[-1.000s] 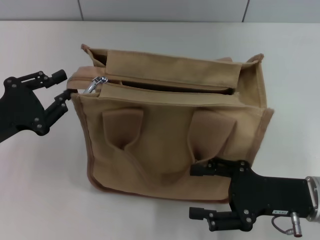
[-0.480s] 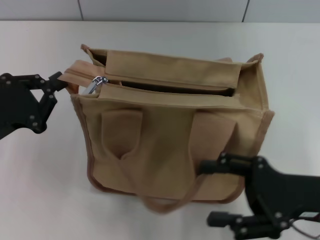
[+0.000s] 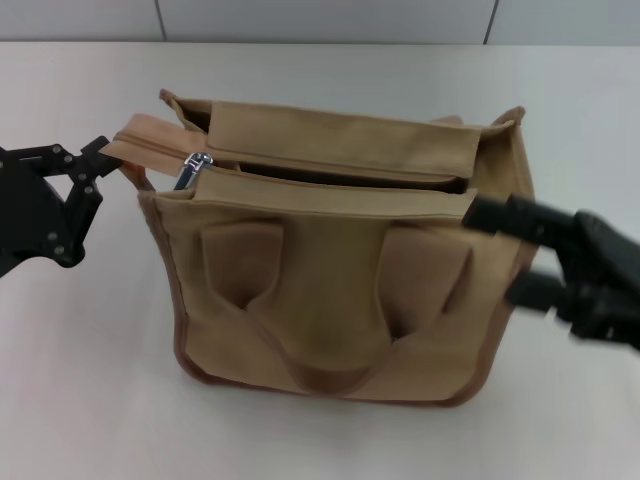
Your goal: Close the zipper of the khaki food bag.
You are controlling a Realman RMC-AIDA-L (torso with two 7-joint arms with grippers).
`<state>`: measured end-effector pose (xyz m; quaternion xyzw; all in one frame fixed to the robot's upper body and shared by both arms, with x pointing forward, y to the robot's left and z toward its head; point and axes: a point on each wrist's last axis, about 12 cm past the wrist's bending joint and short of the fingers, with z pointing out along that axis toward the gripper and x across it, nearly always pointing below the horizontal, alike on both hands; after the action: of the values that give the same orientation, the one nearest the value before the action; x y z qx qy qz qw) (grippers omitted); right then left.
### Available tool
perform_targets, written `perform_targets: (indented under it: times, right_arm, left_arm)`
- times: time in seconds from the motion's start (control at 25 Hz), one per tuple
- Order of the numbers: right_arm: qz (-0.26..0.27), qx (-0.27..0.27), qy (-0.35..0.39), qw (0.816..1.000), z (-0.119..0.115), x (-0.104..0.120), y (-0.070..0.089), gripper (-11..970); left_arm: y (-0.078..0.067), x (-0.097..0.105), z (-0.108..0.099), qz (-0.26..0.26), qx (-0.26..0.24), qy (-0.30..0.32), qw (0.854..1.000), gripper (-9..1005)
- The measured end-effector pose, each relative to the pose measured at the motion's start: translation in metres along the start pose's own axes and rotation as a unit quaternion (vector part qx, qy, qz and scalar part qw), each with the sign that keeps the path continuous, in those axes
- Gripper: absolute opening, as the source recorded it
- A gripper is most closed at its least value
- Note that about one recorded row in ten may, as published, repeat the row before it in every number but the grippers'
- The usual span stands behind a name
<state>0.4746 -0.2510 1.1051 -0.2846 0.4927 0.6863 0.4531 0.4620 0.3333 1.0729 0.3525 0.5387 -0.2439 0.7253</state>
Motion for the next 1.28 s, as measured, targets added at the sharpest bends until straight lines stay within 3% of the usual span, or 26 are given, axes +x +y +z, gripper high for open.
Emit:
perform_targets:
  times: [0.12,0.32,0.4,0.44,0.6,0.72,0.92,1.28]
  right_arm:
    - [0.024,-0.012,0.004,1.0,0.008,-0.009,-0.006,782]
    - [0.101,-0.04,0.043,0.993,0.042,-0.038,-0.031,783]
    - [0.152,-0.029,0.071,0.985,0.064,-0.053,-0.046,783]
    - [0.152,-0.029,0.071,0.985,0.064,-0.053,-0.046,783]
    - [0.221,-0.012,0.125,0.967,0.099,-0.075,-0.064,783]
    - [0.241,-0.005,0.137,0.961,0.108,-0.078,-0.068,782]
    - [0.309,0.038,0.184,0.932,0.129,-0.076,-0.079,782]
    - [0.338,0.09,0.238,0.906,0.147,-0.063,-0.09,782]
  left_arm:
    - [-0.002,-0.001,0.001,0.0,0.003,-0.006,1.0,-2]
    - [-0.005,-0.002,0.005,0.001,0.006,-0.019,1.0,-2]
    - [-0.006,-0.003,0.005,0.005,-0.002,-0.031,1.0,-2]
    - [-0.006,-0.003,0.005,0.005,-0.002,-0.031,1.0,-2]
    - [-0.009,-0.005,0.007,0.015,-0.006,-0.044,0.999,-2]
    - [-0.01,-0.005,0.008,0.018,-0.009,-0.048,0.999,-2]
    - [-0.009,-0.004,0.012,0.017,-0.011,-0.052,0.998,-2]
    - [-0.005,-0.007,0.015,0.018,-0.022,-0.063,0.998,-2]
